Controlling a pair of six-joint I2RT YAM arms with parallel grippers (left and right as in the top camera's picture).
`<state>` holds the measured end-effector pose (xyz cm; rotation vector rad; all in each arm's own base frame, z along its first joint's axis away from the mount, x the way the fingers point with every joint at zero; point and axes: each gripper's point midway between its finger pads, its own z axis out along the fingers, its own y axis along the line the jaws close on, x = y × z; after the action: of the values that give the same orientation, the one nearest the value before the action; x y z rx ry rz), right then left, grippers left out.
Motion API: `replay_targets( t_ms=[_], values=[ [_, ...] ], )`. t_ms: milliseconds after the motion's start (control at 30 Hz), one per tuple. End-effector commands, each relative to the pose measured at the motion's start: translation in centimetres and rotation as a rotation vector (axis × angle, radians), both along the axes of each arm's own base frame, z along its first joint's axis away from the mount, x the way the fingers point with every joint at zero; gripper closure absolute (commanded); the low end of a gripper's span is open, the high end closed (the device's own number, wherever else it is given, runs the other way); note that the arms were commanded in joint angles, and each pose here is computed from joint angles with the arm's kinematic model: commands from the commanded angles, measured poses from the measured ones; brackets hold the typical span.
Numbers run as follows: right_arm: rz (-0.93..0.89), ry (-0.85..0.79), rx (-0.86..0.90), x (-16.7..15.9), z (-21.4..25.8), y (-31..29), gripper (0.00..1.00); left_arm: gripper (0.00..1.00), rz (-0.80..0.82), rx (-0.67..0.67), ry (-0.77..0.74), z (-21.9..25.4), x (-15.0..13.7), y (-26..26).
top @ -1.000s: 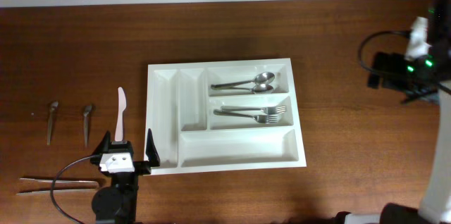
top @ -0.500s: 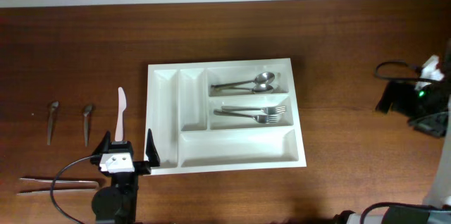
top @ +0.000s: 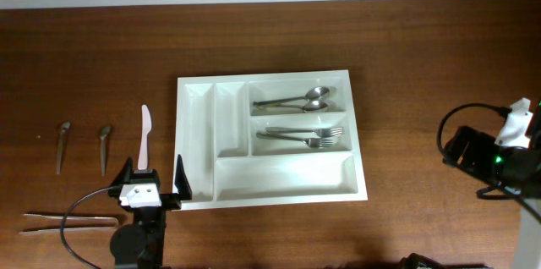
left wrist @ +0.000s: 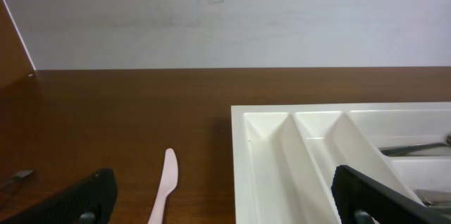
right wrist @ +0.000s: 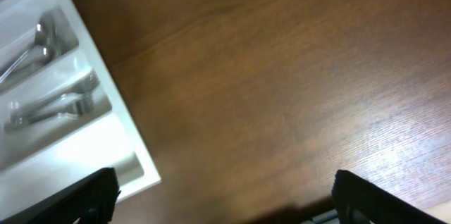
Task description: Pack container
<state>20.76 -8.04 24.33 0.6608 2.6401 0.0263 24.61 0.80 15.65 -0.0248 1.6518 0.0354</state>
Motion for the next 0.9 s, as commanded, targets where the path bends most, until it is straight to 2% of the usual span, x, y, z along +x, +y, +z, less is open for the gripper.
replay_targets(
  t_ms=[0,167,367,600,867],
  values=[
    [-0.019,0.064,-0.024,-0.4,-2.5,-0.9,0.01,0.01,0.009,0.012,0.000,-0.1,0.0,0.2],
    [-0.007,0.105,0.030,-0.2,-5.5,-0.4,0.01,0.01,0.009,0.012,0.000,-0.1,0.0,0.2],
    [-0.012,0.068,-0.002,0.8,-5.2,-1.1,0.01,0.01,0.009,0.012,0.000,-0.1,0.0,0.2],
    [-0.054,0.118,-0.096,0.9,-5.9,-3.4,0.01,0.01,0.009,0.012,0.000,-0.1,0.0,0.2],
    [-0.052,0.144,-0.084,2.5,-7.4,-4.1,0.01,0.01,0.009,0.012,0.000,-0.1,0.0,0.2]
  ],
)
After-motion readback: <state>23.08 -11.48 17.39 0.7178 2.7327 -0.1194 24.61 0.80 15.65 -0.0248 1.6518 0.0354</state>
